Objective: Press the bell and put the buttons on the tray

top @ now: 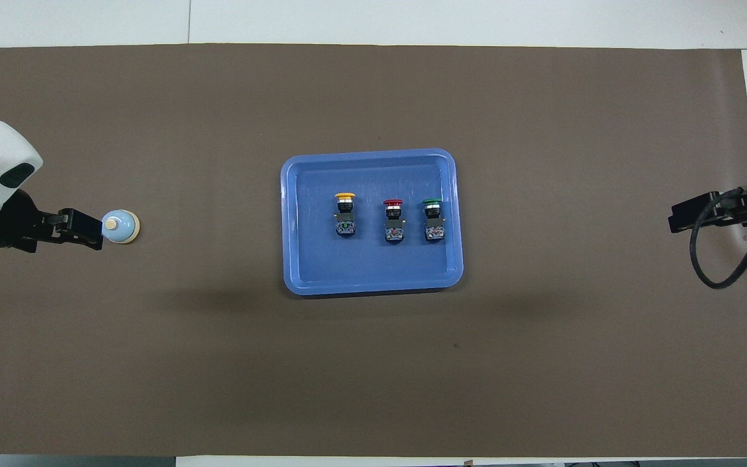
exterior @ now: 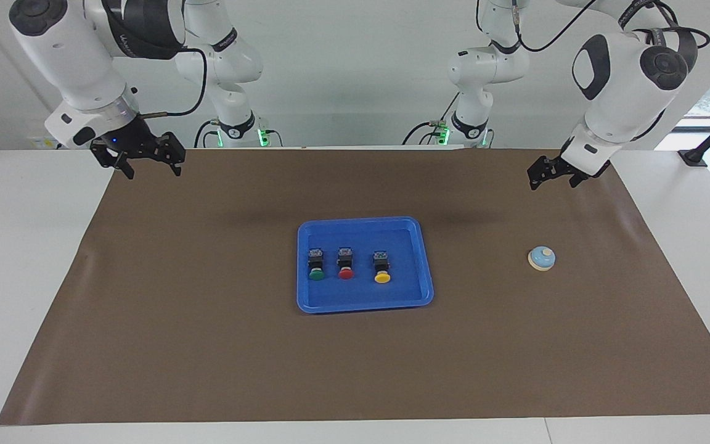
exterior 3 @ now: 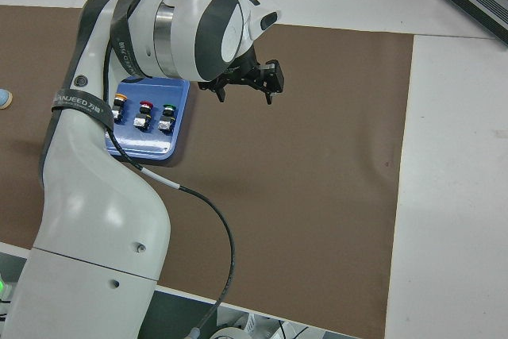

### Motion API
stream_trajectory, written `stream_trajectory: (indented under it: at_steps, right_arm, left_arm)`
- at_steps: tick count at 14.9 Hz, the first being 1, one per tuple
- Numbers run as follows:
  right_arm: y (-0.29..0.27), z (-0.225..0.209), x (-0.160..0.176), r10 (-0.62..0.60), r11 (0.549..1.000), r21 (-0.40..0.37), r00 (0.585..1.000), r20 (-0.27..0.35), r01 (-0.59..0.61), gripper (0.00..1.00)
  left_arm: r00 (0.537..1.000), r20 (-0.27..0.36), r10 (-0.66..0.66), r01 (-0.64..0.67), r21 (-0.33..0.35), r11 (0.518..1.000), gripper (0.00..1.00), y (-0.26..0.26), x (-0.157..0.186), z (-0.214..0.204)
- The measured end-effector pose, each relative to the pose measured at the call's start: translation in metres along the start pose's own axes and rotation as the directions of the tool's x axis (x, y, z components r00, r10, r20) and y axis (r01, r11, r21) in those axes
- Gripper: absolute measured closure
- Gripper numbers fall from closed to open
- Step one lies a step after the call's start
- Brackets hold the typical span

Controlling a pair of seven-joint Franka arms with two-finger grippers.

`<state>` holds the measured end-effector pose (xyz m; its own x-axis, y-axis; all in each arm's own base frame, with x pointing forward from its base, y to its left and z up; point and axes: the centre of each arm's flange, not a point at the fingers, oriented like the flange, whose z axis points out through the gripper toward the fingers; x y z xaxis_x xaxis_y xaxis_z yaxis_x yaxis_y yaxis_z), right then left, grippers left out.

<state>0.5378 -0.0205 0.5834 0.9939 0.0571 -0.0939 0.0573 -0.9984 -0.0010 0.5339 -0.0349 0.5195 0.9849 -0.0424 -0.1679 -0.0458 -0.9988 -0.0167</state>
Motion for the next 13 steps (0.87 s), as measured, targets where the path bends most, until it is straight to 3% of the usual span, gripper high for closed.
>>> stream_trajectory:
  at_steps: [13]
  right_arm:
    - [0.000, 0.000, 0.000, 0.000, 1.000, 0.000, 1.000, 0.000, 0.000, 0.00]
  left_arm:
    - [0.999, -0.034, 0.030, -0.030, 0.001, 1.000, 0.00, 0.009, 0.009, -0.030]
